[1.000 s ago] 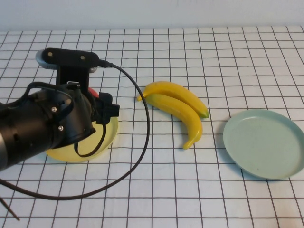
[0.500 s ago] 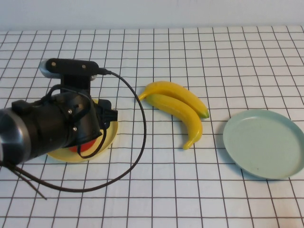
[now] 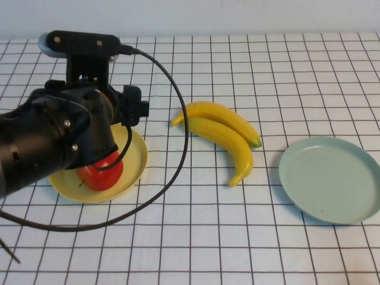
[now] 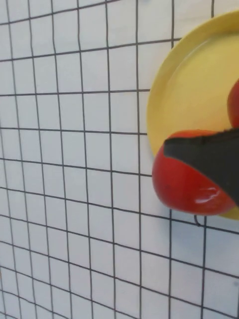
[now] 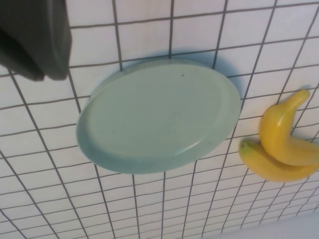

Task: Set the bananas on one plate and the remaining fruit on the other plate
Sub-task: Put one type of fruit in the left plate, then put another type of fruit in the right plate

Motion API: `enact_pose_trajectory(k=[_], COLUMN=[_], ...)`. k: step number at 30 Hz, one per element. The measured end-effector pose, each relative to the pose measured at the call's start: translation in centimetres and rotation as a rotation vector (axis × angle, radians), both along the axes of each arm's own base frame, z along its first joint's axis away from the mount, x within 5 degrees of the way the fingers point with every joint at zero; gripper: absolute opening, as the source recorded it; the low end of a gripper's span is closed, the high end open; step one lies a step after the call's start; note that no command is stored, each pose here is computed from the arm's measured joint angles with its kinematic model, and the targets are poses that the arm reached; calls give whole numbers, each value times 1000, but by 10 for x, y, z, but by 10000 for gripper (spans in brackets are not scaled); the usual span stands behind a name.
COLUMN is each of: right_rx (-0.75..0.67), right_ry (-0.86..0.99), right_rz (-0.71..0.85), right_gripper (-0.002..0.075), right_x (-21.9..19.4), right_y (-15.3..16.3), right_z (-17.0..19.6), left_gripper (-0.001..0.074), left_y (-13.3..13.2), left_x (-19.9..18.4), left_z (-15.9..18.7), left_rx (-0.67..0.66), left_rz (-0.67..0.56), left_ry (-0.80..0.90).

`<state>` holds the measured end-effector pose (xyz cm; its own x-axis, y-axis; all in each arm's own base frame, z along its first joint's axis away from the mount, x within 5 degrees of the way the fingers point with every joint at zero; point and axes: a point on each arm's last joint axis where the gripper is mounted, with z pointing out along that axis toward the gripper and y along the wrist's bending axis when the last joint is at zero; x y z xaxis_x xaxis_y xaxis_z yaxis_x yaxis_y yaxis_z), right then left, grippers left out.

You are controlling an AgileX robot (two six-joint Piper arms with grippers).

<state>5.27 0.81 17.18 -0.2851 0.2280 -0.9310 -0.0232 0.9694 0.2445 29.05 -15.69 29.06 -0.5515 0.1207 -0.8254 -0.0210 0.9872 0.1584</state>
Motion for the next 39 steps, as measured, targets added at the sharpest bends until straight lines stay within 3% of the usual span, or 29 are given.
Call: enact_pose_trajectory(k=[2,4,6,8,11,15,22,29,34,39], right_rx=[0,0,0,0,0,0,0,0,0,0], right_ry=[0,0,0,0,0,0,0,0,0,0], right_rz=[0,0,0,0,0,0,0,0,0,0], right_gripper=[-17,-17,-17,-17,-17,-17,-17,-17,-17,-17], right_x=[0,0,0,0,0,0,0,0,0,0], right_y=[0,0,0,0,0,0,0,0,0,0], right_z=[0,0,0,0,0,0,0,0,0,0], left_gripper=[659,591,421,196,59,14,0,-2,-2,-2], left_y=[2,4,6,10,18,35,62,98,115,131], left_x=[-4,-9,-14,-23,-37,-61,-92,-135,-155,-181], left_z=[6,9,13,17,24,32,74,109,92,50], left_rx=[-41,-84,-139,-219,-288,-301,-154,-146,-83,-98], left_rz=[13,36,64,112,189,312,111,32,-64,-151], left_ry=[3,20,44,88,149,261,170,27,-102,-176])
